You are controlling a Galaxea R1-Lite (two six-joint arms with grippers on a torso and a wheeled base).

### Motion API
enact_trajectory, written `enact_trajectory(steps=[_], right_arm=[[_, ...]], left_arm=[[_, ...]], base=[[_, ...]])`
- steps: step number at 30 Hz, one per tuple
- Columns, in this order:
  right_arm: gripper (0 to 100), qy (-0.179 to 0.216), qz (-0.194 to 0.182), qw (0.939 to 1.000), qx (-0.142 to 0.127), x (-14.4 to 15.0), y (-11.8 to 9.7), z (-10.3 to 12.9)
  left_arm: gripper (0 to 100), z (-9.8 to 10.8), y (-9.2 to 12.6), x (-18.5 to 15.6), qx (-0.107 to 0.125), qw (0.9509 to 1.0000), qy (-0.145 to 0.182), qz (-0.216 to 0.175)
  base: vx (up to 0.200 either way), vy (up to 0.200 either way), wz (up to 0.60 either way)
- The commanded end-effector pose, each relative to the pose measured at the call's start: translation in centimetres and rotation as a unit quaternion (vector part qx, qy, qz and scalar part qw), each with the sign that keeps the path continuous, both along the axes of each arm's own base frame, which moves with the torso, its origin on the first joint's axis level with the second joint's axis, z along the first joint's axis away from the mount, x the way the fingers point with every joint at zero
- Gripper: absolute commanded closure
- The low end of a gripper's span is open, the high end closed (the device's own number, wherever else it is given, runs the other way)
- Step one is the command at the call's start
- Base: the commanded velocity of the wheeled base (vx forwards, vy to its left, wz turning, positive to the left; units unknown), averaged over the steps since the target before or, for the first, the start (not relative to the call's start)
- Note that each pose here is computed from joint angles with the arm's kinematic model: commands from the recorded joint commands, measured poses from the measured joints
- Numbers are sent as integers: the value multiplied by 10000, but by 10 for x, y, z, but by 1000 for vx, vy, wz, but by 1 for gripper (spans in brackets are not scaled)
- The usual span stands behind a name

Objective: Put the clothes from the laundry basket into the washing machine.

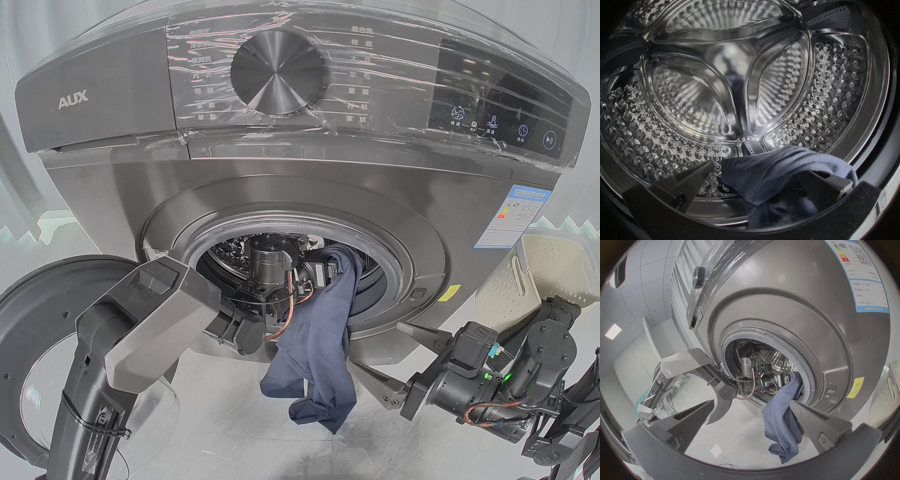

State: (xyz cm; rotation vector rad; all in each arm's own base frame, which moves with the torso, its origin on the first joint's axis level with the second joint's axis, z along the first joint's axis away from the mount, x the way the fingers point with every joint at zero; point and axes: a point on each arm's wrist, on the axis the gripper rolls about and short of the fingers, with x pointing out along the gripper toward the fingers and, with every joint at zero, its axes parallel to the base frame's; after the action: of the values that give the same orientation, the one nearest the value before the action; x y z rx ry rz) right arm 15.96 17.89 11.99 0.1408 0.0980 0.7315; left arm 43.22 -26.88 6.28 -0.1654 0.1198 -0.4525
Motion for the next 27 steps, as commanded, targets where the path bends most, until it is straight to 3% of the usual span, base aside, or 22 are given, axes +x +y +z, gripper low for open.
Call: enact_trajectory(steps=[1, 8, 14, 20, 27], right_arm=[[0, -3, -1, 10000, 0, 0, 0, 0], [0, 3, -2, 10000, 5, 0, 0, 0], [0, 13, 6, 10000, -6, 0, 0, -1], [0, 13, 6, 10000, -6, 0, 0, -1], [0, 43, 28, 10000, -18, 0, 2, -2]], left_arm=[[0, -1, 1, -3, 8, 10000, 2, -16], [0, 5, 13, -19, 89, 9995, 194, -244], [0, 10, 24, -27, 316, 9992, 242, -25], [0, 8, 40, -29, 402, 9984, 364, 163], [0, 12, 52, -45, 461, 9979, 437, 82]], base=[[0, 0, 0], [0, 0, 0], [0, 0, 0], [0, 0, 0], [0, 0, 0]])
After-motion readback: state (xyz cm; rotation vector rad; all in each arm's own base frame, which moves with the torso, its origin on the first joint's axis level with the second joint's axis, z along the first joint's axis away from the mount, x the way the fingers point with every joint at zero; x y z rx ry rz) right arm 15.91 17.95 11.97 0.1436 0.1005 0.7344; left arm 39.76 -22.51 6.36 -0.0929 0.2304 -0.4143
